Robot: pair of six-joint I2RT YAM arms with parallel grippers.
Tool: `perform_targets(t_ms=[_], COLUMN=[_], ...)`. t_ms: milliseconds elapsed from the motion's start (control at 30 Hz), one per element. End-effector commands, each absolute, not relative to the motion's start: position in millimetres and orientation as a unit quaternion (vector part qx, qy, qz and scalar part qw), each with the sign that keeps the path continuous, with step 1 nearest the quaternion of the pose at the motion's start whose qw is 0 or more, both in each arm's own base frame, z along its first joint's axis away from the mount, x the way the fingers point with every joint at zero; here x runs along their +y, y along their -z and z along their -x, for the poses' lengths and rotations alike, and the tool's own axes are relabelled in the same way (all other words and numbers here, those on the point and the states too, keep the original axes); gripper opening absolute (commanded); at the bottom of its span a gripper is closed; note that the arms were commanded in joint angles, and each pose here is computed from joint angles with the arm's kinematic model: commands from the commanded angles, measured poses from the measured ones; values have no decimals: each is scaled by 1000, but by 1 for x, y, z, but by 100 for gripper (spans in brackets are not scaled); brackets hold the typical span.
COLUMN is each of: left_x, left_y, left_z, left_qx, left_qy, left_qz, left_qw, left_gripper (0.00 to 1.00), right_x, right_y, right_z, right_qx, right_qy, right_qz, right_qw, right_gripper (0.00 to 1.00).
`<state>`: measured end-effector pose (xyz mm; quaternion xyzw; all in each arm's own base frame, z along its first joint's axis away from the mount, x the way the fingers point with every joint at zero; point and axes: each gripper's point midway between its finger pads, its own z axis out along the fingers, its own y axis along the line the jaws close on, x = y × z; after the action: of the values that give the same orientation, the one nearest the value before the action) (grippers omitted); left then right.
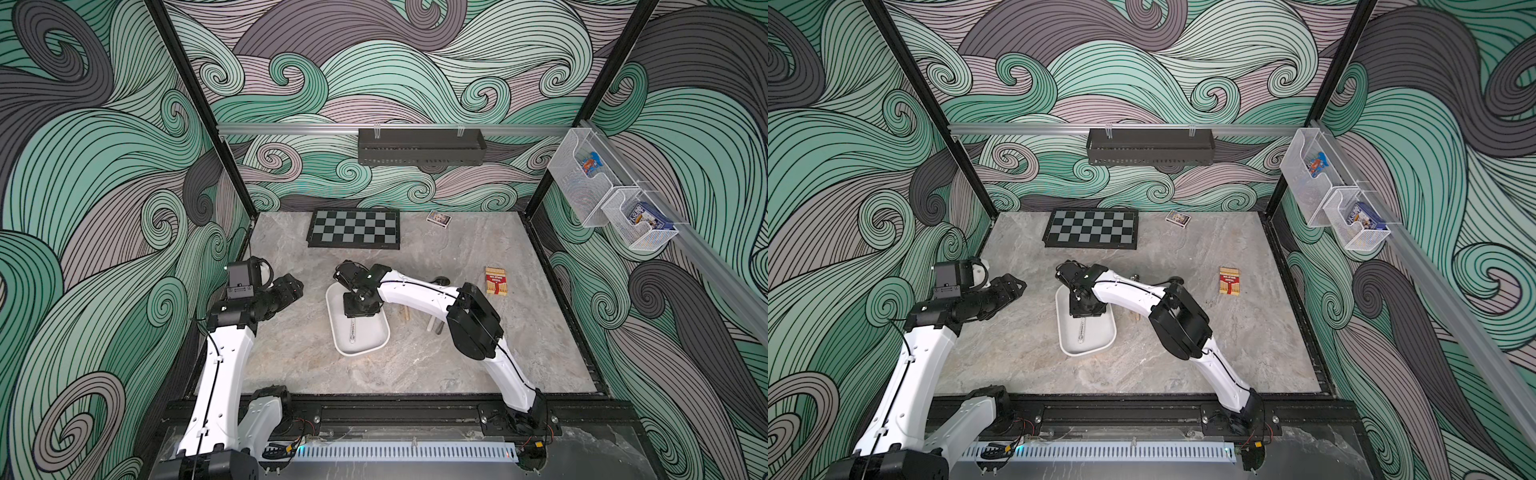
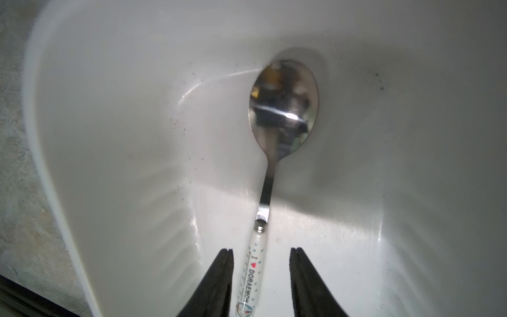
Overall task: Put the spoon into the storage box
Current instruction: Place the spoon in the storage box, then pick up the spoon from the center of the board.
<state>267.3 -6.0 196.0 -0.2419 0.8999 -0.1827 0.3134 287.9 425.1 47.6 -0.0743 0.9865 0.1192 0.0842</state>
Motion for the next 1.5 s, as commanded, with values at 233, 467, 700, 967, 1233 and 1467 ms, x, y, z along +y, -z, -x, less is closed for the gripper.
perform_targets(t_ms=[233, 467, 700, 967, 1233, 1467], left_x=[-35, -136, -256, -337, -383, -393], left_y=[-216, -239, -211, -144, -74, -68], left_z=[-267, -280, -292, -324, -353, -382], left_qx=[906, 935, 913, 883, 862, 862], left_qy=[212, 187, 174, 106, 77, 41], left_qz=[160, -59, -300, -444, -493, -487], left_qw=[329, 295, 215, 109, 92, 131], left_gripper=[69, 67, 68, 64, 60, 59], right_x=[339, 176, 85, 56, 54, 58], right_y=[-181, -149, -98, -74, -77, -73], right_z=[-301, -319, -314, -302, -297, -299], right_qx=[957, 962, 958, 956, 948, 950], right_qy=[-153, -171, -146, -103, -111, -117], right_qz=[129, -14, -126, -165, -172, -168], right_qw=[210, 213, 210, 220, 245, 235], right_gripper=[45, 46, 45, 45, 45, 45])
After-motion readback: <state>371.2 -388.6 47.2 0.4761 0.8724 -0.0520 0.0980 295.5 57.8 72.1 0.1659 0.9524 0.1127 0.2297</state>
